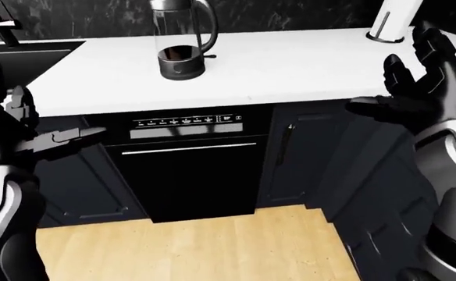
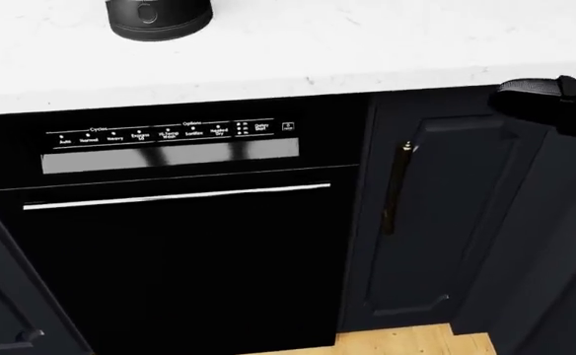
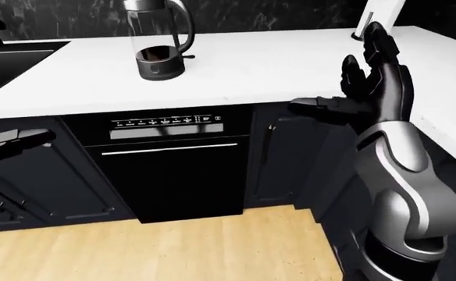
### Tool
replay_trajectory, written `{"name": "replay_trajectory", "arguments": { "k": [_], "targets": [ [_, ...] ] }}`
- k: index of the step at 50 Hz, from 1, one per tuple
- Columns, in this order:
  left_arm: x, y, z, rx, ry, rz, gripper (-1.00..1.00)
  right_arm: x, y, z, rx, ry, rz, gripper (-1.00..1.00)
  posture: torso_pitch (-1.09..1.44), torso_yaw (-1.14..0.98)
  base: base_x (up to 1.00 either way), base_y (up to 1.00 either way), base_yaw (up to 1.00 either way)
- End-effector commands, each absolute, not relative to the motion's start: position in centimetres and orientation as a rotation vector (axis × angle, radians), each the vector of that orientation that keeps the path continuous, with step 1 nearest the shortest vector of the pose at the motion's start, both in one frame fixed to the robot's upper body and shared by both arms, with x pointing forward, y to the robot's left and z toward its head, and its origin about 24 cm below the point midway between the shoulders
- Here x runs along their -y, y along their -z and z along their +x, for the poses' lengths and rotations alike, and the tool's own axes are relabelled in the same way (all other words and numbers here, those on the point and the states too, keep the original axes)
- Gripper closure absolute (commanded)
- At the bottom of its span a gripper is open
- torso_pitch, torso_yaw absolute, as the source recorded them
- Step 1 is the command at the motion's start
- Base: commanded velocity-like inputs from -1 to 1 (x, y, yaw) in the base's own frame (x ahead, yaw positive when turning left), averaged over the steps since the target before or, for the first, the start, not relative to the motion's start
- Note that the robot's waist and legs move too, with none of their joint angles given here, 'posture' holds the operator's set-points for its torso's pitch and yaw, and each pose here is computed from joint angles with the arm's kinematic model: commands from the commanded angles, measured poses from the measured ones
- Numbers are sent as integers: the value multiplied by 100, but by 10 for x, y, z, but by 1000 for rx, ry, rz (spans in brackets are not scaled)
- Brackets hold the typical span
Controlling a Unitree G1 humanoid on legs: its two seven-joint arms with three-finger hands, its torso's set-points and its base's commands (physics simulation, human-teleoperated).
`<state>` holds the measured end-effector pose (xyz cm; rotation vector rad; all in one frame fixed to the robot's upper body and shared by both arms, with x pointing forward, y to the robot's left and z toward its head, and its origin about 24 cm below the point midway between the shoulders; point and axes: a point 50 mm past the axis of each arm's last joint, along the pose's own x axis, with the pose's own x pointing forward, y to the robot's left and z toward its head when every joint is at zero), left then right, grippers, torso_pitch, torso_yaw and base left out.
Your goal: Press the button to open the lid of the electric kettle.
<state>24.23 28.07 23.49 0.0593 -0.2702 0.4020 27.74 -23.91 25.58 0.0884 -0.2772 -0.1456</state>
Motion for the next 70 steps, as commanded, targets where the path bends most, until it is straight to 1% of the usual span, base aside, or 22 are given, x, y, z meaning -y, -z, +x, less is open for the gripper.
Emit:
{"name": "replay_trajectory", "arguments": {
  "k": [1,7,9,11,15,19,46,70],
  "targets": [
    [-280,-250,238,347,-403,83,-100,238,-268,274,338,143,81,-100,0,0,10,31,0],
    [-280,-250,237,347,-404,85,-100,239,-267,273,337,142,78,-100,0,0,11,30,0],
    [-278,-248,241,338,-402,94,-100,238,-276,269,353,125,85,-100,0,0,11,30,0],
    [-277,-261,237,362,-396,101,-100,244,-263,274,328,155,70,-100,0,0,11,29,0],
    [-279,-253,236,352,-398,86,-100,236,-267,272,335,130,71,-100,0,0,11,29,0],
    [-274,-256,239,355,-387,83,-100,238,-274,273,345,132,72,-100,0,0,11,28,0],
    [-275,-252,238,351,-389,88,-100,238,-274,271,346,127,71,-100,0,0,11,28,0],
    [-277,-253,237,353,-395,93,-100,240,-274,271,348,135,74,-100,0,0,11,2,0]
  ]
}}
